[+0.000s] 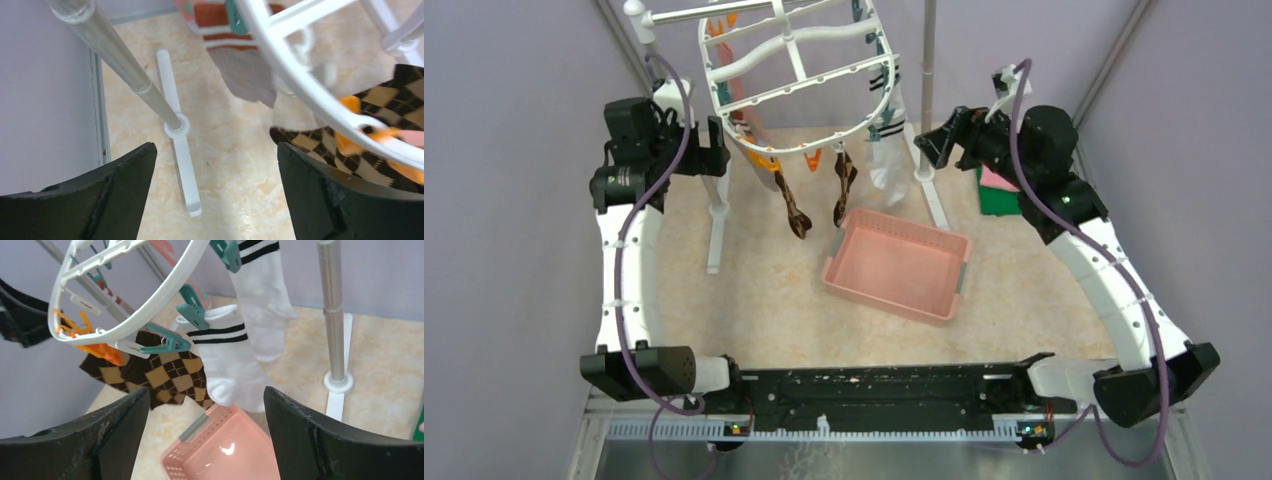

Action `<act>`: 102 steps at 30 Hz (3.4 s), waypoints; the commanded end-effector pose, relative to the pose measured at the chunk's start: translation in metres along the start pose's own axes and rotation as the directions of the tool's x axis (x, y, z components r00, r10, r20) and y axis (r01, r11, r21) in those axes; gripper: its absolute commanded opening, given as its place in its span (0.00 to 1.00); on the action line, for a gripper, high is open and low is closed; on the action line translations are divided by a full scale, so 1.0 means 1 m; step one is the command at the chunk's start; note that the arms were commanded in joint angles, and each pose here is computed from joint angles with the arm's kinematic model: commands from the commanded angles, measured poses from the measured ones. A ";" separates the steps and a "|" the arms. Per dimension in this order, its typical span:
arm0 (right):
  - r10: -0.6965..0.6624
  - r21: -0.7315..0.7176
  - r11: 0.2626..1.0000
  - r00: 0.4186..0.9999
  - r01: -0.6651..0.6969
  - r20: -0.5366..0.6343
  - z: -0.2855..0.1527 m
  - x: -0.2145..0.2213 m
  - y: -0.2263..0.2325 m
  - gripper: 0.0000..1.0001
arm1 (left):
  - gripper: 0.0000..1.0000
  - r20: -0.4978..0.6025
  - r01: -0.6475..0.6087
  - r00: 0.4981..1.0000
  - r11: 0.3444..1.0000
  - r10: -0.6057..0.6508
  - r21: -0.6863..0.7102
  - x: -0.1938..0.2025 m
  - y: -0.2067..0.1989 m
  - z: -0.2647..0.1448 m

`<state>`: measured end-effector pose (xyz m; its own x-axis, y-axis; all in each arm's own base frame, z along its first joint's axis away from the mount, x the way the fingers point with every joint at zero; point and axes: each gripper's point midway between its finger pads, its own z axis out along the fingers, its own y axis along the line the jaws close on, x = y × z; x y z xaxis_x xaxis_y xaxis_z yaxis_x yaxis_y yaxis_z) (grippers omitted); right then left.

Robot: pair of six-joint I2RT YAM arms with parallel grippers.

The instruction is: Remove the socks clipped to the hanger

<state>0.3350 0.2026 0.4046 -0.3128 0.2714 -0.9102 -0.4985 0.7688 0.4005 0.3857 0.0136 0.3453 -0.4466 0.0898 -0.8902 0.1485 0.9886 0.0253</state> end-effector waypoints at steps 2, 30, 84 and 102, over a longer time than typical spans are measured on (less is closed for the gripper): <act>-0.209 -0.150 0.968 0.977 0.202 -0.037 0.048 0.012 -0.010 0.87 | 0.99 -0.004 -0.024 1.000 0.993 0.025 0.112 -0.009 -0.028 -0.048; -0.268 -0.393 0.868 0.953 0.302 0.142 0.086 0.017 0.035 0.15 | 0.99 0.138 -0.088 0.989 0.958 0.051 0.272 -0.066 -0.070 -0.127; -0.113 0.177 0.977 0.993 0.119 -0.039 0.093 0.068 0.002 0.00 | 0.99 0.144 -0.099 0.985 0.995 0.095 0.022 -0.061 -0.025 -0.111; -0.126 -0.097 0.987 0.991 0.130 0.048 0.040 0.041 0.110 0.78 | 0.99 0.134 -0.104 0.986 0.994 0.101 0.020 -0.055 -0.023 -0.105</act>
<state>0.3266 0.3039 0.3522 -0.3021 0.1438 -0.9424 -0.5402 0.7887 0.2935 0.3139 -0.0022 0.4298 -0.3604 0.1584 -0.9193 0.2182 0.9725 0.0820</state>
